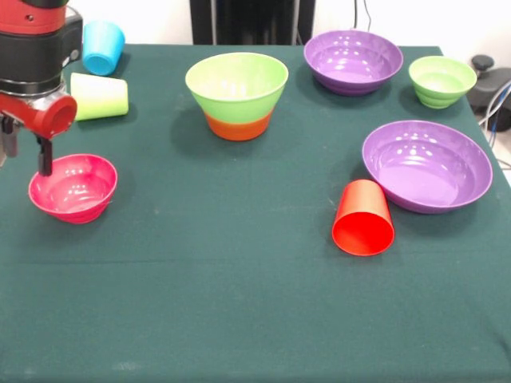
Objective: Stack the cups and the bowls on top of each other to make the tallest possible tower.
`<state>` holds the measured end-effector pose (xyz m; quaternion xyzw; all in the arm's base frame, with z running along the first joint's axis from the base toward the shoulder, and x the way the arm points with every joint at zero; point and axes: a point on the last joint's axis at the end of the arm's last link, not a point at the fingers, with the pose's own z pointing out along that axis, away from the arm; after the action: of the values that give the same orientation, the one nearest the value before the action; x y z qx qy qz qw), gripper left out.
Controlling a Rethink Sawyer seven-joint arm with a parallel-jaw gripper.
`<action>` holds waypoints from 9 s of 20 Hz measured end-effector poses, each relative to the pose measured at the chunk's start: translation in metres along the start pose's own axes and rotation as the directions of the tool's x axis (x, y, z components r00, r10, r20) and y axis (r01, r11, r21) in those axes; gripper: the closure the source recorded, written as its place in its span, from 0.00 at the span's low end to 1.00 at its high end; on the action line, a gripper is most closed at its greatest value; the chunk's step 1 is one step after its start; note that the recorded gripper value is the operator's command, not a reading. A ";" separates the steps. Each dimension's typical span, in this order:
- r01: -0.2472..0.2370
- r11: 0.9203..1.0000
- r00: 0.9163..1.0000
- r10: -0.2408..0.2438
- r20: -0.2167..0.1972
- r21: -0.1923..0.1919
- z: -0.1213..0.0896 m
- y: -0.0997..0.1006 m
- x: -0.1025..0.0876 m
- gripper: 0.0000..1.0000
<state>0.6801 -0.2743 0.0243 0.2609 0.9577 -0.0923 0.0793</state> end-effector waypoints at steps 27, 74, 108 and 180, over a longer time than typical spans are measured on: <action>-0.070 0.996 0.995 0.066 -0.069 -0.063 0.028 -0.002 0.014 0.00; -0.104 0.986 0.984 0.083 -0.156 -0.128 0.067 0.014 0.046 0.00; -0.103 0.982 0.989 0.084 -0.122 -0.160 -0.007 0.018 0.032 0.00; 0.266 0.911 0.954 -0.296 -0.050 -0.314 0.058 0.071 0.086 0.00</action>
<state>0.6496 -0.1847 -0.0588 0.1093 0.9906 0.0581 0.0581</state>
